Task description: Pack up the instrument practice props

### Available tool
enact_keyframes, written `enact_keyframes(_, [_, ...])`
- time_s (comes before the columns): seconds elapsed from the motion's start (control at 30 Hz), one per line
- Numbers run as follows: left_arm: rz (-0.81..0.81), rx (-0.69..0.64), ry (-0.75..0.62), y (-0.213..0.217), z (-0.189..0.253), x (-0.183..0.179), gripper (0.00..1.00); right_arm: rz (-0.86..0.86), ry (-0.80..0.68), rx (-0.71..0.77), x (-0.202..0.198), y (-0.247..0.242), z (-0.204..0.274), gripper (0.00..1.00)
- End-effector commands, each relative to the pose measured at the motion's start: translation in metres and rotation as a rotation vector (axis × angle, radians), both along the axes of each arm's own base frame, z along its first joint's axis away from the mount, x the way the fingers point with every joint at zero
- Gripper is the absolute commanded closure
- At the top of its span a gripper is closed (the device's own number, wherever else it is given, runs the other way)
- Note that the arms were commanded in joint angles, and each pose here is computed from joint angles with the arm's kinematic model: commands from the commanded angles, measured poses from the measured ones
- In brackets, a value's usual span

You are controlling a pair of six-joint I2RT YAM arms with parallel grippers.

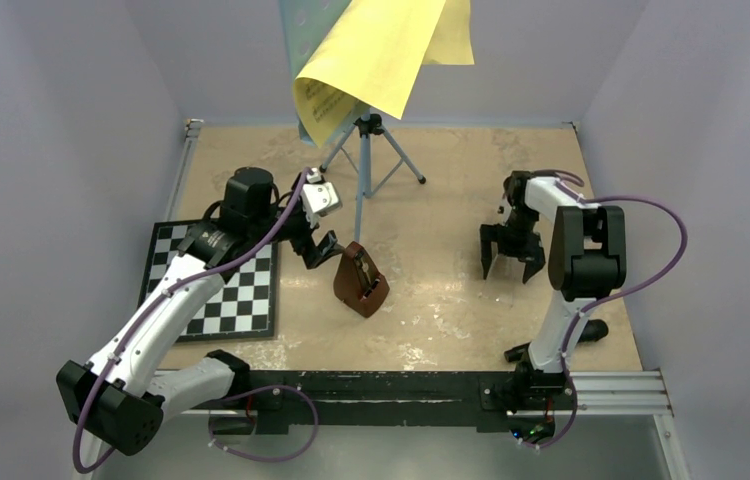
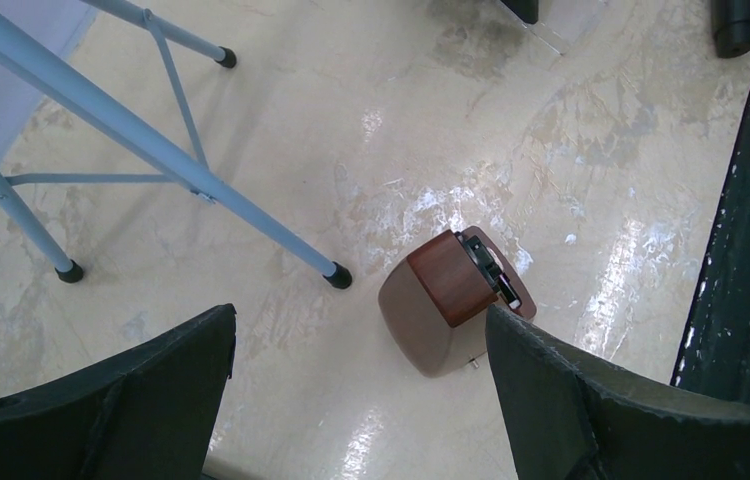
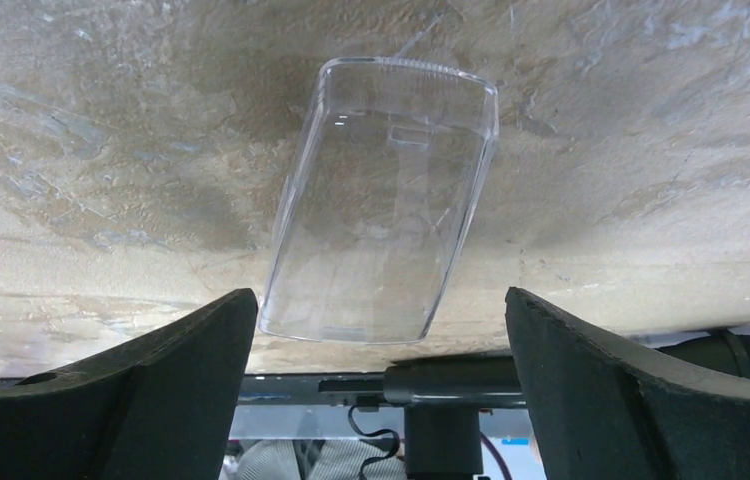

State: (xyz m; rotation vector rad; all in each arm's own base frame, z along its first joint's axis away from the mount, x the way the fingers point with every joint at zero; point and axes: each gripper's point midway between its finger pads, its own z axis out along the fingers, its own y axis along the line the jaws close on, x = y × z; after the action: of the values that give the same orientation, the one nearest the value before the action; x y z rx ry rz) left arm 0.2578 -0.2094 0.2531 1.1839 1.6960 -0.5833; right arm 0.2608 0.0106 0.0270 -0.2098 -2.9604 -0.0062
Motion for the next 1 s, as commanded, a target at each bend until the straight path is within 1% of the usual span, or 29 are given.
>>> enact_keyframes(0.0, [-0.006, -0.024, -0.032, -0.002, 0.018, -0.002, 0.01, -0.019, -0.046, -0.018, 0.007, -0.001, 0.027, 0.01])
enact_keyframes(0.07, [0.000, -0.030, -0.018, -0.002, 0.016, -0.003, 0.01, -0.021, -0.047, -0.015, 0.008, 0.000, 0.028, 0.01])
enact_keyframes(0.1, [0.001, -0.034, -0.011, -0.002, 0.015, -0.004, 0.01, -0.018, -0.042, -0.009, 0.008, 0.001, 0.026, 0.06])
enact_keyframes(0.13, [0.003, -0.036, -0.007, -0.002, 0.014, -0.004, 0.01, -0.017, -0.038, -0.009, 0.008, 0.001, 0.024, 0.13])
enact_keyframes(0.17, [0.005, -0.038, -0.005, -0.003, 0.014, -0.003, 0.01, -0.015, -0.029, -0.012, 0.007, 0.001, 0.022, 0.18])
enact_keyframes(0.2, [0.006, -0.038, -0.005, -0.003, 0.014, -0.003, 0.01, -0.011, -0.023, -0.012, 0.007, 0.001, 0.021, 0.20])
enact_keyframes(0.37, [0.007, -0.032, 0.001, -0.005, 0.012, 0.002, 0.01, -0.014, -0.032, -0.010, 0.010, 0.001, 0.033, 0.22])
enact_keyframes(0.43, [0.007, -0.038, 0.011, -0.006, 0.010, 0.003, 0.01, -0.017, -0.046, 0.015, 0.017, 0.006, 0.040, 0.22])
enact_keyframes(0.57, [0.010, -0.051, 0.027, -0.010, 0.008, 0.007, 0.01, 0.006, 0.000, 0.036, 0.019, 0.007, 0.040, 0.23])
enact_keyframes(0.63, [0.010, -0.053, 0.026, -0.011, 0.007, 0.009, 0.01, 0.009, 0.046, 0.049, 0.015, 0.008, 0.038, 0.20])
enact_keyframes(0.67, [0.009, -0.051, 0.026, -0.012, 0.006, 0.011, 0.01, 0.015, 0.051, 0.057, 0.015, 0.009, 0.038, 0.16])
enact_keyframes(0.7, [0.009, -0.050, 0.026, -0.012, 0.006, 0.011, 0.01, 0.024, 0.049, 0.062, 0.015, 0.009, 0.037, 0.13])
enact_keyframes(0.73, [0.008, -0.049, 0.024, -0.013, 0.006, 0.012, 0.01, 0.025, 0.047, 0.063, 0.014, 0.009, 0.037, 0.06])
enact_keyframes(0.77, [0.006, -0.048, 0.024, -0.013, 0.006, 0.013, 0.01, 0.019, 0.045, 0.052, 0.013, 0.008, 0.036, 0.02])
enact_keyframes(0.9, [0.007, -0.043, 0.009, -0.013, 0.011, 0.017, 0.01, 0.024, 0.065, -0.010, 0.008, 0.002, 0.029, 0.01])
enact_keyframes(0.97, [0.009, -0.037, -0.019, -0.012, 0.016, 0.019, 0.01, 0.038, 0.086, -0.060, 0.007, -0.006, 0.022, 0.01])
